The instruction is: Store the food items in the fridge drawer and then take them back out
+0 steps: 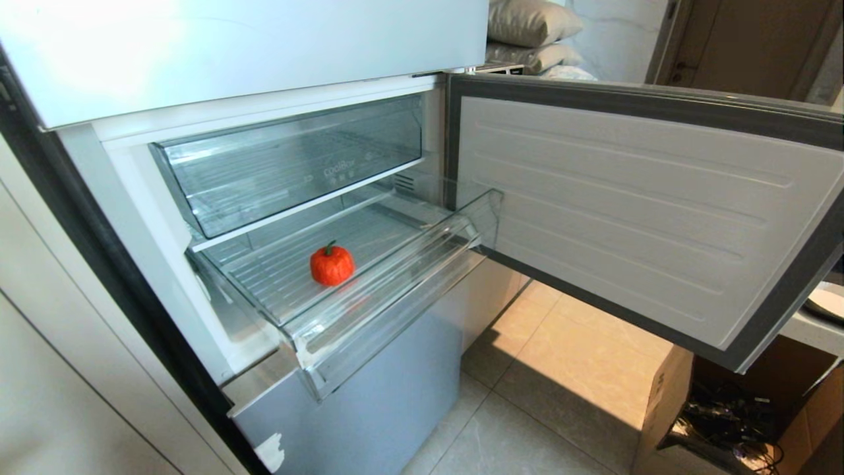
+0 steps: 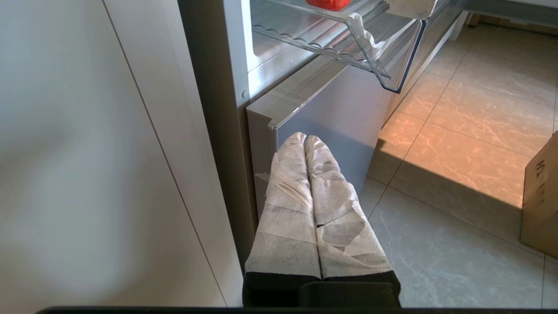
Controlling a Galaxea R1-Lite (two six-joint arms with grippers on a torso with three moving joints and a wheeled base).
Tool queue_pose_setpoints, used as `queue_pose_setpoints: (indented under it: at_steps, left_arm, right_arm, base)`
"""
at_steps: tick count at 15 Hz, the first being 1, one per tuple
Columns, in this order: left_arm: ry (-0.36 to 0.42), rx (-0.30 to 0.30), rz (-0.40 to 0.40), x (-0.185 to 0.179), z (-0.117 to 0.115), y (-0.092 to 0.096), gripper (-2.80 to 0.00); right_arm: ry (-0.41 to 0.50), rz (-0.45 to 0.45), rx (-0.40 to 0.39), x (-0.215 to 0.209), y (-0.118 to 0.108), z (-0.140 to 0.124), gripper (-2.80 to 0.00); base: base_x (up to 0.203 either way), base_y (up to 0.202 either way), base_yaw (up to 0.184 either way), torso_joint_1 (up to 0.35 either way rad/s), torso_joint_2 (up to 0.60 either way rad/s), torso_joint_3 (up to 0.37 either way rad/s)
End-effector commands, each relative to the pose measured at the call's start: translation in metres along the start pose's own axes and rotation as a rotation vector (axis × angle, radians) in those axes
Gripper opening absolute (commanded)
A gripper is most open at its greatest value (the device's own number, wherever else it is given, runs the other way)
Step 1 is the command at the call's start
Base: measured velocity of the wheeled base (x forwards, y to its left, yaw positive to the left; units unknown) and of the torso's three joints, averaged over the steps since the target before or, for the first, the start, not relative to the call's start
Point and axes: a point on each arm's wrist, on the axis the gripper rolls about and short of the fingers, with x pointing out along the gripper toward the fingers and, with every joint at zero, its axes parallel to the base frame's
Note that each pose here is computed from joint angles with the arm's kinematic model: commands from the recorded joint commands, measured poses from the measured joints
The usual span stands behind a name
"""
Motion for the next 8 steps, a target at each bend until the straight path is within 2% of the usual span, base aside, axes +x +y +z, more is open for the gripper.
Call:
queue_pose_setpoints:
  at_steps: [1,4,6,7,8]
  left_arm:
    - [0.001,0.000,0.000,0.000,0.000,0.000,-2.80]
    - [-0.001,0.000,0.000,0.000,0.000,0.000,-2.80]
    - [-0.001,0.000,0.000,0.000,0.000,0.000,-2.80]
    - [0.000,0.000,0.000,0.000,0.000,0.000,-2.80]
    - [0.000,0.000,0.000,0.000,0.000,0.000,-2.80]
  right_arm:
    - [-0.102,0.011,0.006,-0.070,-0.005,0.019,-2.80]
    - [-0.196,0.081,-0.018,-0.159,-0.009,0.007,-2.80]
    - [-0.254,0.159,-0.060,-0.212,-0.006,-0.019,-2.80]
    - [-0.270,0.228,-0.076,-0.228,-0.001,-0.032,-2.80]
    - [-0.284,0.338,-0.092,-0.243,0.006,-0.043,-2.80]
  base:
    - [0.000,0.000,0.000,0.000,0.00,0.000]
    - [0.000,0.000,0.000,0.000,0.00,0.000]
    - [0.000,0.000,0.000,0.000,0.00,0.000]
    - [0.000,0.000,0.000,0.000,0.00,0.000]
    - [0.000,0.000,0.000,0.000,0.00,0.000]
